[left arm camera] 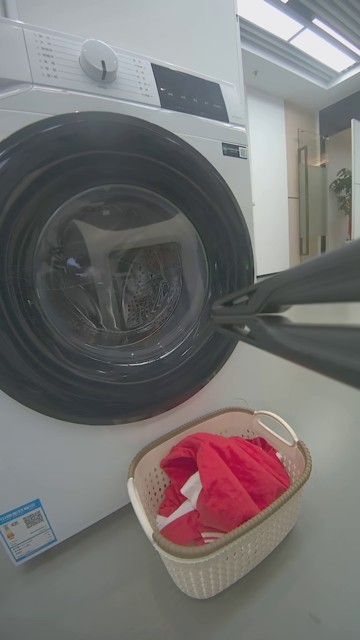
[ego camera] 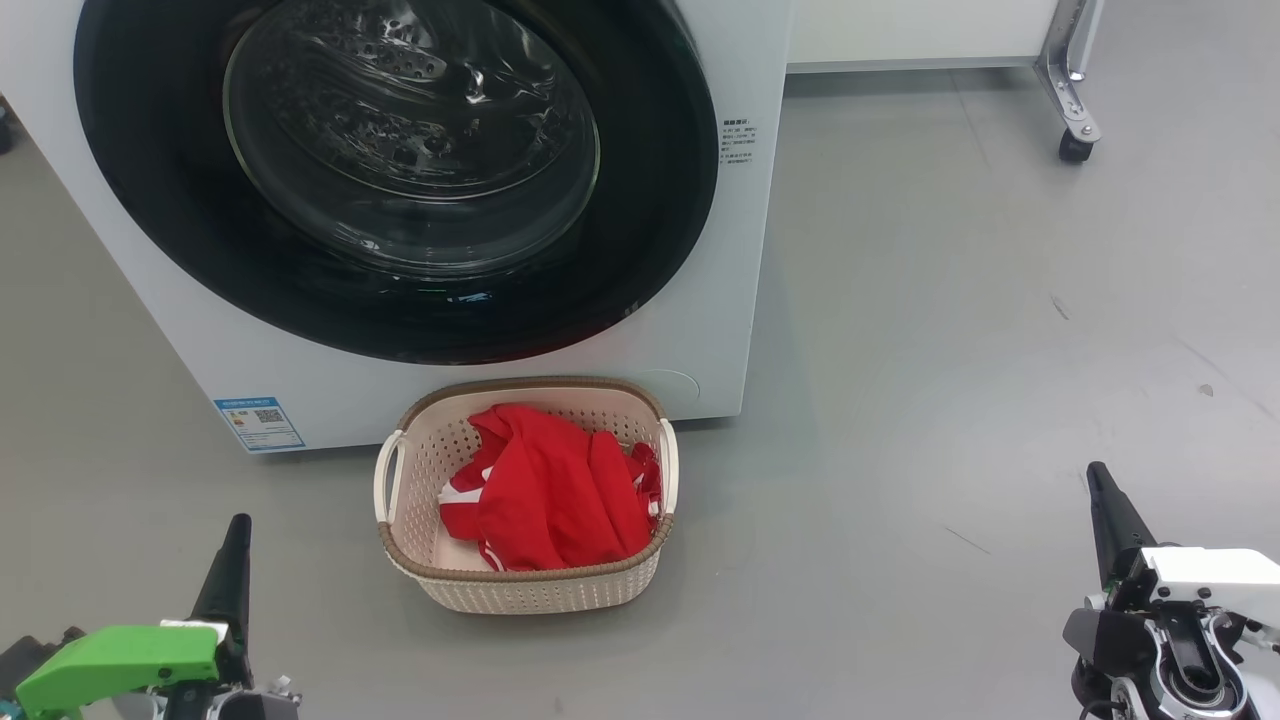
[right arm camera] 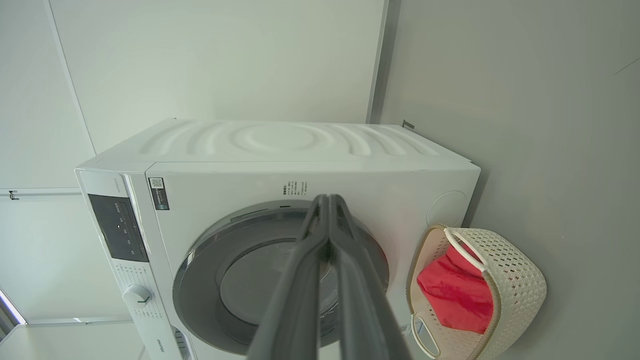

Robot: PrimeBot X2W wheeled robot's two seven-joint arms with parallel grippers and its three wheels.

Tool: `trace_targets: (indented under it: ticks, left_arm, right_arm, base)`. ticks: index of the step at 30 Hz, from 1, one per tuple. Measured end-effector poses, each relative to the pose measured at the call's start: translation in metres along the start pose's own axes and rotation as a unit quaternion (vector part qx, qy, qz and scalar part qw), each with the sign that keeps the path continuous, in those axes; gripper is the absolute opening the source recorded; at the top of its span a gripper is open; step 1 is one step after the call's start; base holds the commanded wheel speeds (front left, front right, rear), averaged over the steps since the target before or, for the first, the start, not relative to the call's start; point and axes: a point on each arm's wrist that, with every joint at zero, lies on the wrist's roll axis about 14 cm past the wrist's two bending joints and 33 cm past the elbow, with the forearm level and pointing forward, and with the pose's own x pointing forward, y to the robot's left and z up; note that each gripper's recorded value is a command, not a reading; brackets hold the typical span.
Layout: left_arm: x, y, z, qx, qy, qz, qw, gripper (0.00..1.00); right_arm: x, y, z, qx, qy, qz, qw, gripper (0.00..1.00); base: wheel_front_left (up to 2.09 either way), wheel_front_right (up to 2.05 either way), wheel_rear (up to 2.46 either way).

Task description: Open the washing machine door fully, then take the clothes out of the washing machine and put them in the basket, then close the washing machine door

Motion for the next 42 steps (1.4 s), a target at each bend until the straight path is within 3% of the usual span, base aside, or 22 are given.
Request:
trace_targets:
  ticks: [42]
  left_arm:
    - [0.0006, 0.0001, 0.0008, -0.001, -0.002, 0.000, 1.000, 0.00]
  right_arm:
    - [-0.0002, -0.0018, 0.0015, 0.001, -0.002, -0.002, 1.000, 0.00]
  base:
    - [0.00, 0.00, 0.00]
